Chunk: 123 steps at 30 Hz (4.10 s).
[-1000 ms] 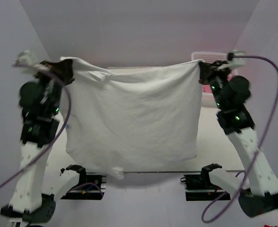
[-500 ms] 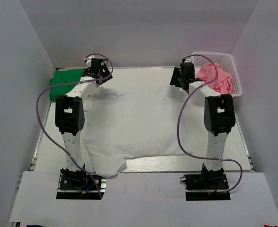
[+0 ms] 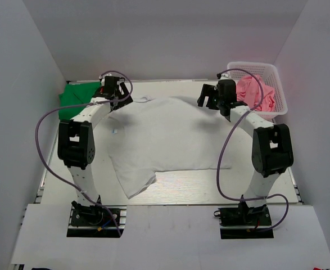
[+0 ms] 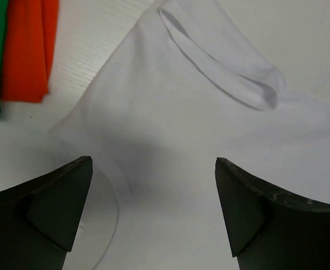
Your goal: Fold and stack the t-shirts
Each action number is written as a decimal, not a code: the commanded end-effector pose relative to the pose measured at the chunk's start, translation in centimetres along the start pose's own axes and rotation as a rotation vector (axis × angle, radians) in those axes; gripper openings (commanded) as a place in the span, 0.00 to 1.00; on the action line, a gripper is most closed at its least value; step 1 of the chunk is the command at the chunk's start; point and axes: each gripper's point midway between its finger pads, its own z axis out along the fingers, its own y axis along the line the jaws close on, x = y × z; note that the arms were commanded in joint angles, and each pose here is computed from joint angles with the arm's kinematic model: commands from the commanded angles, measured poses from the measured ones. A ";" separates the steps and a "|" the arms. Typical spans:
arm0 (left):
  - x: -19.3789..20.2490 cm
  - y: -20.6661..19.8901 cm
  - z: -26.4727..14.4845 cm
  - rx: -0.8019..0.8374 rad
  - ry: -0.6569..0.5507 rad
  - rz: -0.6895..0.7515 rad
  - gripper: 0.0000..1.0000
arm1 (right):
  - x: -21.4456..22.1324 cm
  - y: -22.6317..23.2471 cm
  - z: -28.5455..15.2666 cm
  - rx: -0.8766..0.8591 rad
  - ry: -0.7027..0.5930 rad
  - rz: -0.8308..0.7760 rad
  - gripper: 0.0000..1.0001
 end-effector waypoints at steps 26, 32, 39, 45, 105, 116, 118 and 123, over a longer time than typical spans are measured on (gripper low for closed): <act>6.9 1.2 1.2 0.023 0.188 0.008 1.00 | -4.5 0.5 6.0 0.046 -0.078 0.059 0.90; 6.0 1.4 1.2 0.001 0.163 0.021 1.00 | 0.7 -1.4 4.0 0.105 0.094 -0.096 0.90; 4.8 1.2 1.4 -0.016 0.144 0.030 1.00 | 7.4 -3.2 -1.4 0.131 0.256 -0.152 0.90; 3.4 -1.2 -2.1 0.098 0.087 0.035 1.00 | 9.0 -3.6 -0.1 0.140 0.303 -0.146 0.77; 10.6 2.0 -1.6 0.055 0.272 0.078 1.00 | -9.6 -7.8 9.1 0.512 -0.185 0.014 0.08; 5.1 -0.3 -4.2 0.121 0.122 0.067 1.00 | -5.2 0.9 2.4 0.076 -0.075 -0.050 0.90; 4.4 -0.6 -4.2 0.133 0.101 0.072 1.00 | -1.2 0.6 1.7 0.084 0.005 -0.053 0.90; 6.0 0.2 -1.4 0.066 0.162 0.086 1.00 | 5.1 0.1 0.4 0.091 0.139 0.007 0.90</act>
